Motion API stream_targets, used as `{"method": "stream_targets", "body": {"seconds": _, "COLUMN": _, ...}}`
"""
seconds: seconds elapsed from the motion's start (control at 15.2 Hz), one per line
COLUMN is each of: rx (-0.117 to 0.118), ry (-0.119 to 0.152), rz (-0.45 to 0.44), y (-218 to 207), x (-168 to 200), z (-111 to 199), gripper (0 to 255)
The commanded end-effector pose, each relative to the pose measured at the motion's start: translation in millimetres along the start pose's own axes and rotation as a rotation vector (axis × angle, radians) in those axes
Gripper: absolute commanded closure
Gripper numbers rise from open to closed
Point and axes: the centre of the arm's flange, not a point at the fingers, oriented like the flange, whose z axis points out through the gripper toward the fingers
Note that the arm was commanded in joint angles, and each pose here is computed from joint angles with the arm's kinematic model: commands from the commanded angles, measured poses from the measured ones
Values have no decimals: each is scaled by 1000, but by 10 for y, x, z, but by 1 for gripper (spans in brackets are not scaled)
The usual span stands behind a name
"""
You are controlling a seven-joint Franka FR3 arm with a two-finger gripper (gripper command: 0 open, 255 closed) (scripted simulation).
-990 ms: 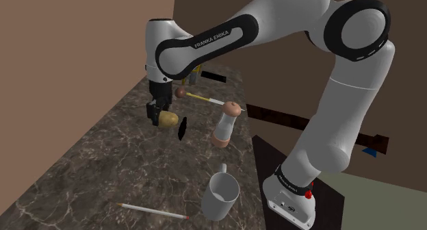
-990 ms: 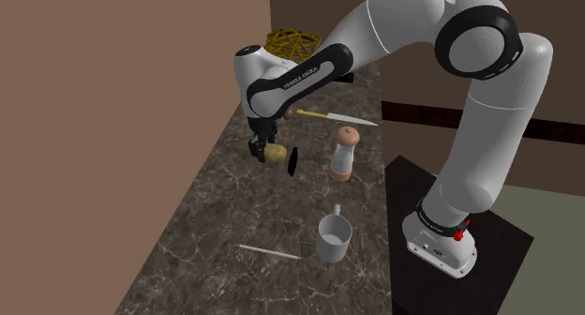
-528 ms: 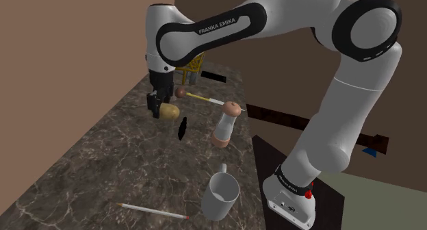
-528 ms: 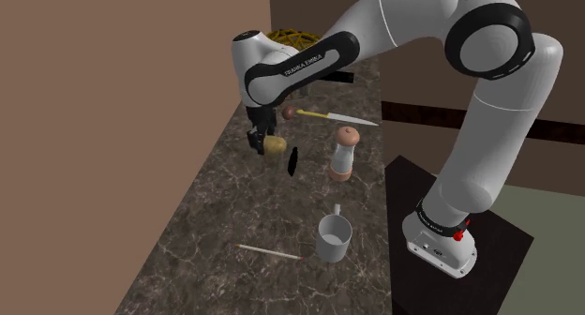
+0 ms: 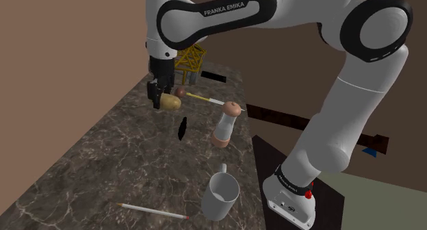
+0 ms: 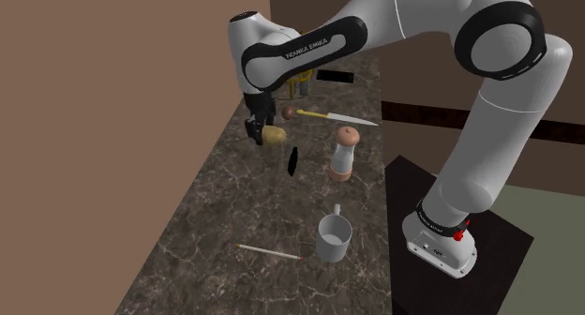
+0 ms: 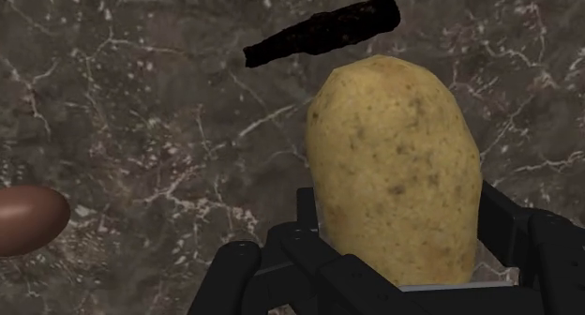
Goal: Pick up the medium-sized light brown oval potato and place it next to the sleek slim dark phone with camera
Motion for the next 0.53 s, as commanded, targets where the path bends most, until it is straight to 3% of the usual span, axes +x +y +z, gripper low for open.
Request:
{"method": "stream_targets", "body": {"seconds": 0.0, "rx": 0, "ry": 0, "rz": 0, "y": 2, "x": -15, "z": -102, "gripper": 255}}
{"method": "stream_targets", "body": {"seconds": 0.33, "rx": 0, "ry": 0, "rz": 0, "y": -12, "x": -42, "z": -360, "gripper": 255}}
{"method": "stream_targets", "body": {"seconds": 0.46, "rx": 0, "ry": 0, "rz": 0, "y": 237, "x": -130, "z": -365, "gripper": 255}}
